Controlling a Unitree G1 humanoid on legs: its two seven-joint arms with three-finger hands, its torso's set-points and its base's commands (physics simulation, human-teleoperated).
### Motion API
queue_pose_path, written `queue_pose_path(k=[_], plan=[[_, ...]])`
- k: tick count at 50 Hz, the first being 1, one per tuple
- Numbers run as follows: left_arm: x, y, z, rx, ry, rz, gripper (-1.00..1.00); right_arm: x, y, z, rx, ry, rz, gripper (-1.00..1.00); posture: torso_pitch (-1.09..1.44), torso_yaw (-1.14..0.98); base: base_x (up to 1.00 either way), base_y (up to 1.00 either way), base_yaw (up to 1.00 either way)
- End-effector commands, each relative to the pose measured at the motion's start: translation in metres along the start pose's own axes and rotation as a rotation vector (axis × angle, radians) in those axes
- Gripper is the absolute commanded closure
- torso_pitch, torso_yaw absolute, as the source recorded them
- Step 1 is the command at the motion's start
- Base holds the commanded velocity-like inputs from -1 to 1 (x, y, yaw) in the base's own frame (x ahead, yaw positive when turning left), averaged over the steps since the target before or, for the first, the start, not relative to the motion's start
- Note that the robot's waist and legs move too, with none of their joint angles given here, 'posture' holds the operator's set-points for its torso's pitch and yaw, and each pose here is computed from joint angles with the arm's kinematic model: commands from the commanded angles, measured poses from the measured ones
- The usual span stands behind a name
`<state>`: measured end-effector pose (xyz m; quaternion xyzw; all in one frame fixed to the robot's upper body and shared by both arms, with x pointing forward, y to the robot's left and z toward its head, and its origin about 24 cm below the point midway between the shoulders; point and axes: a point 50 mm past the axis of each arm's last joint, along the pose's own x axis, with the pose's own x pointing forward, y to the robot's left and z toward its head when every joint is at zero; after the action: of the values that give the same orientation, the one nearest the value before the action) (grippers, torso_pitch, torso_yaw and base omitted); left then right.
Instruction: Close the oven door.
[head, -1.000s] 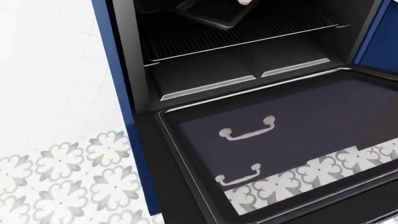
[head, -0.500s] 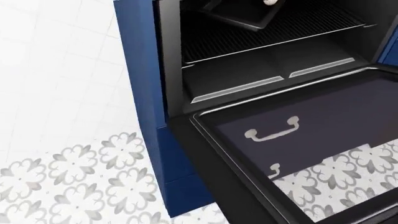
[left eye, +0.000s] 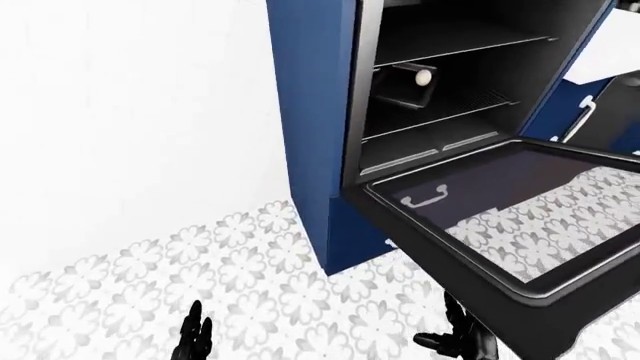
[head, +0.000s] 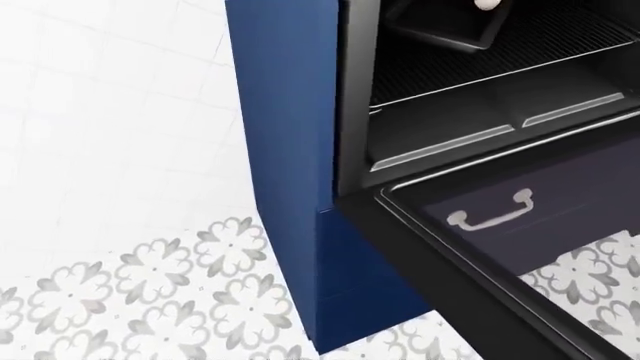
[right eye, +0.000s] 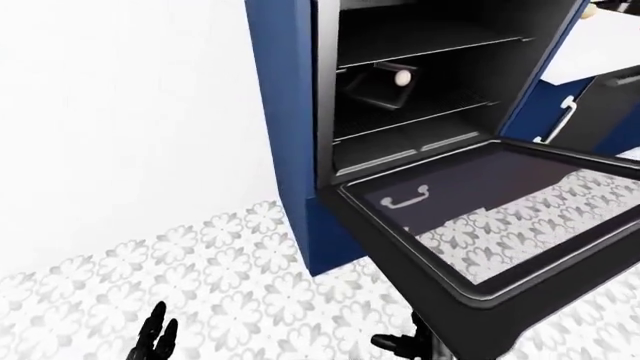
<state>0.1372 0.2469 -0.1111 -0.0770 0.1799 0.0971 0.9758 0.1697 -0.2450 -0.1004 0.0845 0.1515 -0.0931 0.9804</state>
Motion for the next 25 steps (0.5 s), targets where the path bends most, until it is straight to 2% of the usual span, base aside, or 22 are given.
queue_pose_path(k=[1,6,15,18,19,22,24,25], plan=[[0.0050,0.0007,0.0090,0.017,-0.050,-0.008,-1.00,0.0061,-0.0015,0.0114,-0.017,-0.062,0.002,-1.00,0.00,0.00,0.00,0.36,0.00],[0.0050,0.0008,0.0093,0.017,-0.053,-0.010,-1.00,0.0064,-0.0015,0.0124,-0.024,-0.067,0.006,-1.00,0.00,0.00,0.00,0.35,0.00],[0.0050,0.0000,0.0094,0.020,-0.056,-0.013,-1.00,0.0061,0.0008,0.0129,-0.037,-0.075,0.033,-1.00,0.00,0.00,0.00,0.00,0.00],[0.0048,0.0002,0.0093,0.022,-0.055,-0.013,-1.00,0.0060,0.0017,0.0134,-0.032,-0.083,0.051,-1.00,0.00,0.00,0.00,0.00,0.00],[0.0048,0.0001,0.0093,0.021,-0.055,-0.013,-1.00,0.0063,0.0012,0.0135,0.001,-0.086,0.053,-1.00,0.00,0.00,0.00,0.00,0.00],[0.0052,0.0004,0.0096,0.022,-0.054,-0.015,-1.00,0.0071,0.0026,0.0163,-0.009,-0.112,0.058,-1.00,0.00,0.00,0.00,0.00,0.00],[0.0053,0.0003,0.0096,0.021,-0.055,-0.016,-1.00,0.0047,0.0040,0.0177,-0.073,-0.137,0.039,-1.00,0.00,0.00,0.00,0.00,0.00],[0.0054,0.0003,0.0097,0.022,-0.054,-0.016,-1.00,0.0040,0.0039,0.0180,-0.071,-0.146,0.038,-1.00,0.00,0.00,0.00,0.00,0.00]])
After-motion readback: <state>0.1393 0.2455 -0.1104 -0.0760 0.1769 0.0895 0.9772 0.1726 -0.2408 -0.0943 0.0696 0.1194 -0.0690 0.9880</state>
